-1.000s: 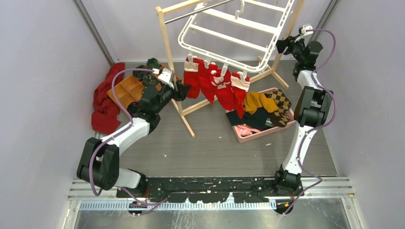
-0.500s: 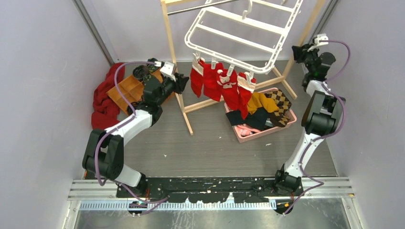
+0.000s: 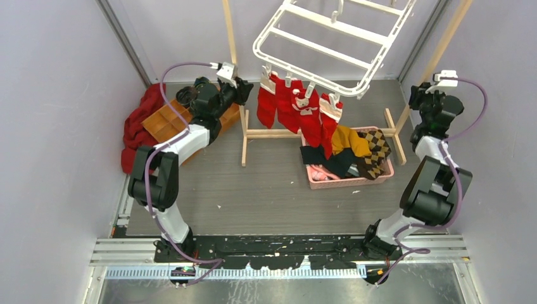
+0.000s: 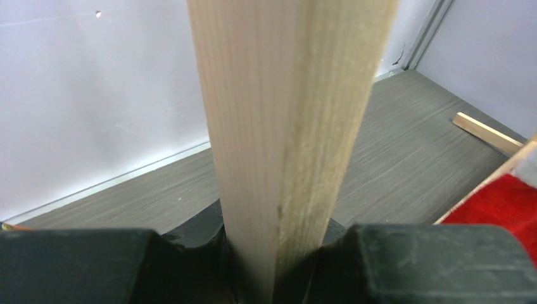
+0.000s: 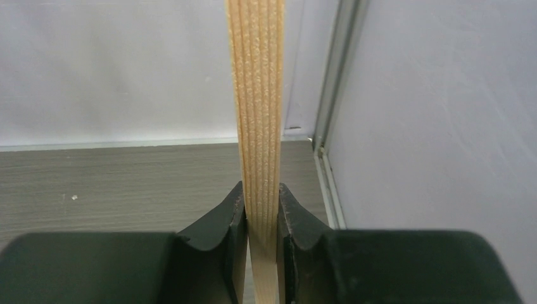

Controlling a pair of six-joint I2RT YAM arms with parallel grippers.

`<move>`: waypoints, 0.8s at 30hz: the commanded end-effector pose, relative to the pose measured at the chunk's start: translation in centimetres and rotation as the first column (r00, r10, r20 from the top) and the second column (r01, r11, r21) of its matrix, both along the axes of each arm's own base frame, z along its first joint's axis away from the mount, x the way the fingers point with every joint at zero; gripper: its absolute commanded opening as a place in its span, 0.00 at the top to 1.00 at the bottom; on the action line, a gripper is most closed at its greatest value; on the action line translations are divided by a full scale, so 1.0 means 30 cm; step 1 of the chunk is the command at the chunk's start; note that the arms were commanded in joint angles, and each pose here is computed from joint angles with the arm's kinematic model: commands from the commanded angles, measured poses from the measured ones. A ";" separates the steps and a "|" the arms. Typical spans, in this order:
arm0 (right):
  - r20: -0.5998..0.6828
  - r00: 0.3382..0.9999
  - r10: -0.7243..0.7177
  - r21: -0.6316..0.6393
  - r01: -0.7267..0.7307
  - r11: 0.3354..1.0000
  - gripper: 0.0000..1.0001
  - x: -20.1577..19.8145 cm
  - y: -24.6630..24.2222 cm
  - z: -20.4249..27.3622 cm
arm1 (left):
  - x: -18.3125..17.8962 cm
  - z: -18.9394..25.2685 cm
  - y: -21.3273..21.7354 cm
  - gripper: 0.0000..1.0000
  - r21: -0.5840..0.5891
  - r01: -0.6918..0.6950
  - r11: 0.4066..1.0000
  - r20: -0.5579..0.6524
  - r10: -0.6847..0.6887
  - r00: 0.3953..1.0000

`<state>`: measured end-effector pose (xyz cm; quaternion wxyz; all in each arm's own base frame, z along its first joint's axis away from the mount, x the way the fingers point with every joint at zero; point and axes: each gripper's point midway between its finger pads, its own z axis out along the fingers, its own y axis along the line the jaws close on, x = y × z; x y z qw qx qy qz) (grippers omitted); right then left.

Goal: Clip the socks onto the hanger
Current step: Adjust the clothesline at the center of the board.

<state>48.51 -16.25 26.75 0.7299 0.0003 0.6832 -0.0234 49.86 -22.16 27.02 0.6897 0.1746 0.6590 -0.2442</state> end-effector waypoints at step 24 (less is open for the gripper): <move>0.025 0.985 -0.170 -0.030 0.171 0.985 0.84 -0.302 0.041 0.018 | 0.214 0.081 -0.410 0.77 -0.254 0.377 0.891 0.064 -0.374 0.925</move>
